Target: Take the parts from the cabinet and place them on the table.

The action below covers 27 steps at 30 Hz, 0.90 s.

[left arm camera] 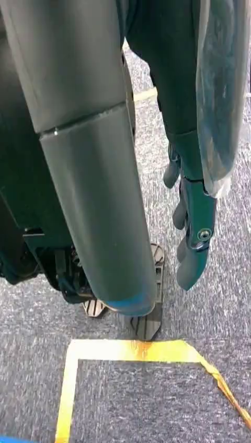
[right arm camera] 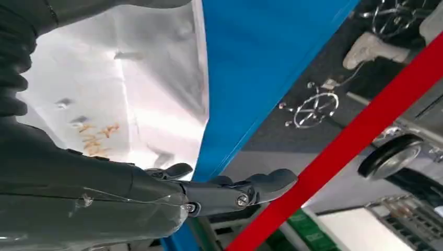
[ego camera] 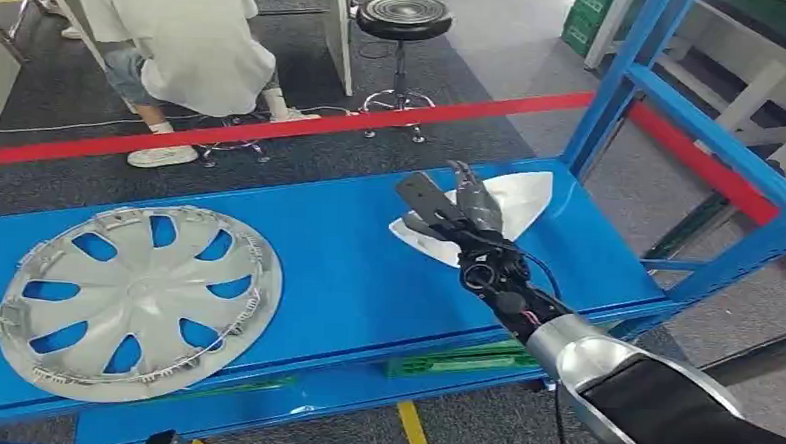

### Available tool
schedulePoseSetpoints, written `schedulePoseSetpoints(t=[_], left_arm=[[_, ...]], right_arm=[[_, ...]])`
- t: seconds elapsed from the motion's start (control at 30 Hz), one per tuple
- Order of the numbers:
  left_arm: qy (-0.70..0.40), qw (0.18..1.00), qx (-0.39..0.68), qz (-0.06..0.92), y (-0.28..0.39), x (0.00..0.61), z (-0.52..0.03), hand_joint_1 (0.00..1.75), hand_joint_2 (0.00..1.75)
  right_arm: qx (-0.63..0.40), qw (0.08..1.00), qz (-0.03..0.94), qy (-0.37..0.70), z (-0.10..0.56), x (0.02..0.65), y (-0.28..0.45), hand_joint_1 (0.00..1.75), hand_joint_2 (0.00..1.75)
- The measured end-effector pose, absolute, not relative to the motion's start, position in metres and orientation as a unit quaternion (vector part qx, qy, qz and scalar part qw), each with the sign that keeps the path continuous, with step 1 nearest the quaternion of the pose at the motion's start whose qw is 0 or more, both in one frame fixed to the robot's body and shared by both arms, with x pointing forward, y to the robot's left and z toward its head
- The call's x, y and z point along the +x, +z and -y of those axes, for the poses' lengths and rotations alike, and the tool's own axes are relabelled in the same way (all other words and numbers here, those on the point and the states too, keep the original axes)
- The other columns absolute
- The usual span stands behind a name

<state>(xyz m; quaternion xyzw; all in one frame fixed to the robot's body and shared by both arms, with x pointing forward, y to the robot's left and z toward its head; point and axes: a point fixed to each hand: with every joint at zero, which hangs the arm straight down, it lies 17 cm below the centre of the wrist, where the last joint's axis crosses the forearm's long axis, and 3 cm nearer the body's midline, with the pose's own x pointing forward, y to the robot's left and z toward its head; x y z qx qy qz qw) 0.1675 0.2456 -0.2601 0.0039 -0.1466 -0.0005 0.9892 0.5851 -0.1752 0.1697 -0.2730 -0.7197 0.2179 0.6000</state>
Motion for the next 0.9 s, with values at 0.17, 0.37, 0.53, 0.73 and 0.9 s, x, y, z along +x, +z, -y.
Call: schedulePoseSetpoints(t=[0.17, 0.37, 0.53, 0.73, 0.9], left_arm=[[0.000, 0.989, 0.004, 0.147, -0.260, 0.168, -0.246, 0.00, 0.00], [0.001, 0.989, 0.004, 0.146, -0.260, 0.168, -0.246, 0.00, 0.00], [0.001, 0.989, 0.004, 0.146, -0.260, 0.168, -0.246, 0.00, 0.00], [0.002, 0.989, 0.005, 0.146, -0.260, 0.168, -0.246, 0.00, 0.00], [0.004, 0.989, 0.008, 0.146, -0.260, 0.168, -0.248, 0.00, 0.00]], right_arm=[[-0.270, 0.598, 0.719, 0.227, 0.170, 0.585, 0.169, 0.00, 1.75], [-0.265, 0.597, 0.720, 0.234, 0.166, 0.585, 0.168, 0.00, 1.75], [-0.262, 0.598, 0.719, 0.239, 0.163, 0.584, 0.166, 0.00, 1.75], [-0.230, 0.612, 0.714, 0.249, 0.152, 0.582, 0.157, 0.00, 1.75], [-0.200, 0.625, 0.713, 0.247, 0.141, 0.580, 0.153, 0.00, 1.75]])
